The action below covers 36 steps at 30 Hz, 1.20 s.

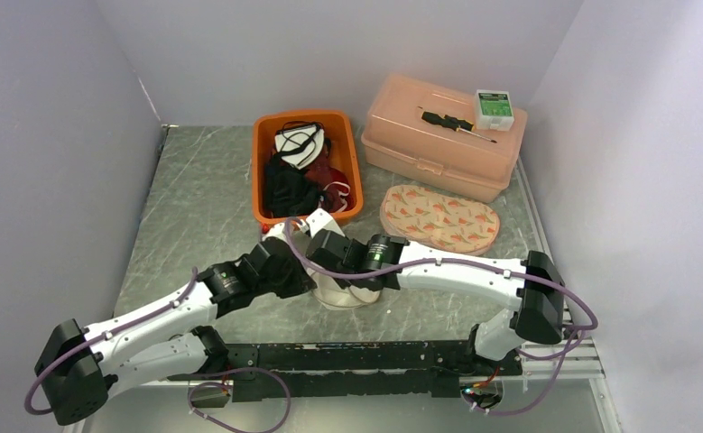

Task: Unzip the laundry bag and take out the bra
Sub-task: Close the laundry bag at the center of the board.

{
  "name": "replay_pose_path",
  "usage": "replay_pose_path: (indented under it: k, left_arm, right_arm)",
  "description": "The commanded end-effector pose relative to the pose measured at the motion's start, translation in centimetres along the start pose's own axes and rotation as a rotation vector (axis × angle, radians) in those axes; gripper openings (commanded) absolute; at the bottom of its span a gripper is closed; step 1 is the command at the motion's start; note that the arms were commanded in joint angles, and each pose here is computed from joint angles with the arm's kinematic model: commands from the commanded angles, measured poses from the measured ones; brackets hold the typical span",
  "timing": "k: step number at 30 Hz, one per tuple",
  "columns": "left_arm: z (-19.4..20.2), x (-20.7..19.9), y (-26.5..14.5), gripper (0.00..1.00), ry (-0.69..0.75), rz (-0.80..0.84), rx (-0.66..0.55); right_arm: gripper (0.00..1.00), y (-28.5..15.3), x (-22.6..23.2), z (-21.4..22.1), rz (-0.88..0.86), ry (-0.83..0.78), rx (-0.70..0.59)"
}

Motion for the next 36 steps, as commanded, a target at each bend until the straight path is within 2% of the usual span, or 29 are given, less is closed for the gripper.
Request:
replay_pose_path:
  k: [1,10,16,20,25,28,30,36]
  left_arm:
    - [-0.8,-0.8,-0.2,0.03,-0.036,0.050,-0.060]
    - [-0.8,0.1,0.1,0.05,-0.033,0.011,-0.069]
    - [-0.6,0.8,0.0,0.08,-0.049,-0.013,-0.078]
    - [-0.6,1.4,-0.5,0.13,-0.069,-0.027,-0.090]
    - [-0.5,2.2,-1.4,0.26,-0.066,-0.045,-0.101]
    - [-0.3,2.7,-1.8,0.44,-0.058,-0.046,-0.104]
    - [-0.2,3.2,-2.1,0.52,-0.066,-0.061,-0.111]
    - [-0.3,3.7,-2.8,0.58,-0.082,-0.078,-0.131]
  right_arm:
    - [0.00,0.6,1.1,-1.9,-0.050,0.085,-0.103]
    - [0.00,2.0,3.4,-2.4,-0.178,0.108,-0.104]
    - [0.18,2.9,3.8,-1.7,-0.255,0.166,-0.091]
    - [0.24,3.6,3.7,-1.4,-0.305,0.205,-0.088]
    - [0.33,4.4,3.8,-1.3,-0.370,0.249,-0.086]
    - [0.41,4.5,4.0,-1.8,-0.397,0.263,-0.091]
    - [0.47,4.4,4.3,-2.2,-0.435,0.271,-0.097]
    - [0.62,3.0,4.2,-3.4,-0.504,0.308,-0.131]
Point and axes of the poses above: each gripper's point midway between its finger pads, its own y axis out along the fingers, its own x axis along the line the jaws close on, z = x × y, the point moved 5 cm from there along -y, back along the fingers, and after that the axes turned 6 degrees about -y, right-handed, at the moved point
